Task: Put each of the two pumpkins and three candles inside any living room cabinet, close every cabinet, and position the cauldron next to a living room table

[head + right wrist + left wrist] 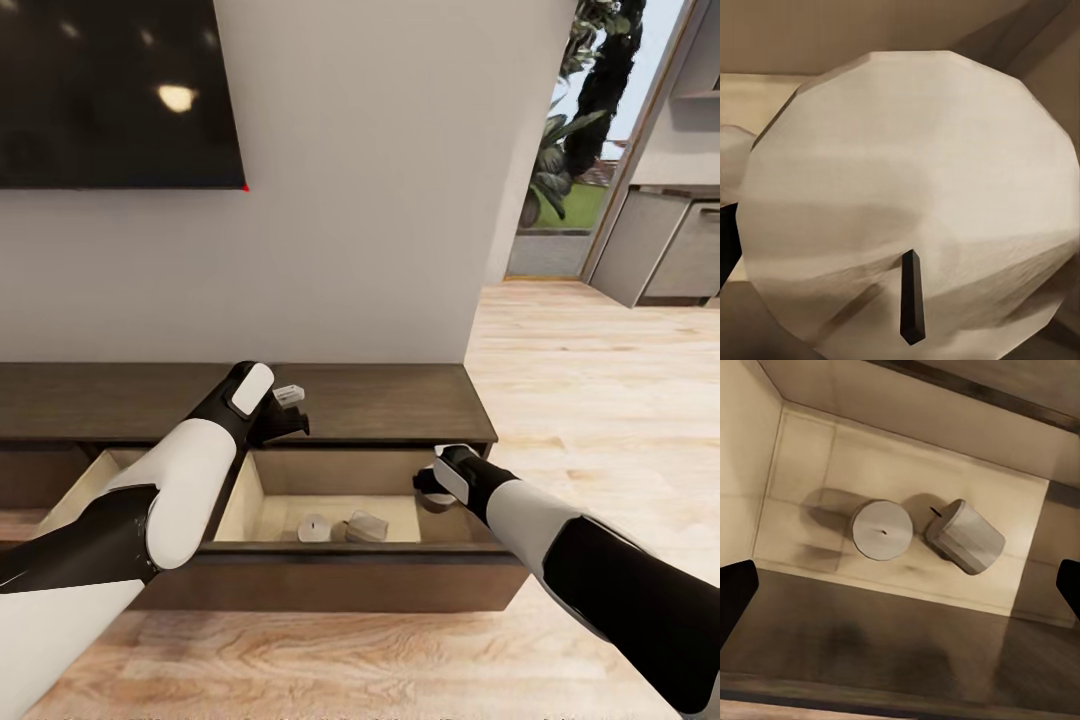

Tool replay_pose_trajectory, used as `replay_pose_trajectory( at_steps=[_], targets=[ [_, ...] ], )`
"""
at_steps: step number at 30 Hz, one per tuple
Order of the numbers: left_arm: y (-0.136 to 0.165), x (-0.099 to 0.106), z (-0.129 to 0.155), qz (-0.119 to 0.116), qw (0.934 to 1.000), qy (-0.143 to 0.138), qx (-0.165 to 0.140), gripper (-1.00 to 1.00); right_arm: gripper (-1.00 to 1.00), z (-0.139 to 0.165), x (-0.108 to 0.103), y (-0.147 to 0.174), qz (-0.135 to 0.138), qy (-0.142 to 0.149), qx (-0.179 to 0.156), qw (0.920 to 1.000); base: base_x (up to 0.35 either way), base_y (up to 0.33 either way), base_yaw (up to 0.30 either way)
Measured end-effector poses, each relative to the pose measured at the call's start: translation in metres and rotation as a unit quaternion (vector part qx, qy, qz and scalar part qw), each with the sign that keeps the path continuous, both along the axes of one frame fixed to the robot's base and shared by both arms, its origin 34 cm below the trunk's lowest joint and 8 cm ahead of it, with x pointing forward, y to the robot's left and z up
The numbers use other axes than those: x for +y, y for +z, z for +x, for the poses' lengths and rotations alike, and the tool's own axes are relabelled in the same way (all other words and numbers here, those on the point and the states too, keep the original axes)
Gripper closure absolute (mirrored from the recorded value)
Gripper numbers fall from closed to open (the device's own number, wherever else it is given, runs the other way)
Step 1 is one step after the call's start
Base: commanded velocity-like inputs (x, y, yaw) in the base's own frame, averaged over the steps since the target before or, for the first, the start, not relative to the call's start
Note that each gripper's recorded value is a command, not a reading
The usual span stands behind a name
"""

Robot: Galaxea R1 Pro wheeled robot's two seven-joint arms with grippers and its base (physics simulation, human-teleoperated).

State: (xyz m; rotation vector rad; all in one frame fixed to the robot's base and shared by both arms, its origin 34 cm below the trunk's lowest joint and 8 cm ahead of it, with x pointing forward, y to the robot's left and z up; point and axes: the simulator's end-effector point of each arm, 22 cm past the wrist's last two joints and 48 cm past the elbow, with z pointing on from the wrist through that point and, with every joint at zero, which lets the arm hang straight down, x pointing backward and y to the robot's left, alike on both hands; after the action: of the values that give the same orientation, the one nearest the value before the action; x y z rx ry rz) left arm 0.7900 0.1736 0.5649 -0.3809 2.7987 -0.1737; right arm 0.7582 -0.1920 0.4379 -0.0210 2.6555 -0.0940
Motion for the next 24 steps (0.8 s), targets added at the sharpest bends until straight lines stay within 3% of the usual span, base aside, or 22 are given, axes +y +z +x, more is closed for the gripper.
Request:
replay_pose_trajectory(
  at_steps=[10,11,24],
  targets=[
    [-0.0043,-0.0002,-0.0011,-0.002,1.0,0.001,0.0,-1.0,1.0,0.0027,0.0005,-0.0002,-0.001,0.001,-0.004,1.0,0.0,0.0,0.0],
    [-0.0044,-0.0001,-0.0012,-0.002,1.0,0.001,0.0,-1.0,-1.0,0.0027,0.0005,-0.0002,-0.001,0.001,-0.004,1.0,0.0,0.0,0.0],
    [-0.0047,0.0011,-0.0009,-0.001,1.0,0.002,-0.001,-1.0,-1.0,0.0027,0.0002,-0.0003,0.0,0.0,-0.004,1.0,0.0,0.0,0.0]
  ],
)
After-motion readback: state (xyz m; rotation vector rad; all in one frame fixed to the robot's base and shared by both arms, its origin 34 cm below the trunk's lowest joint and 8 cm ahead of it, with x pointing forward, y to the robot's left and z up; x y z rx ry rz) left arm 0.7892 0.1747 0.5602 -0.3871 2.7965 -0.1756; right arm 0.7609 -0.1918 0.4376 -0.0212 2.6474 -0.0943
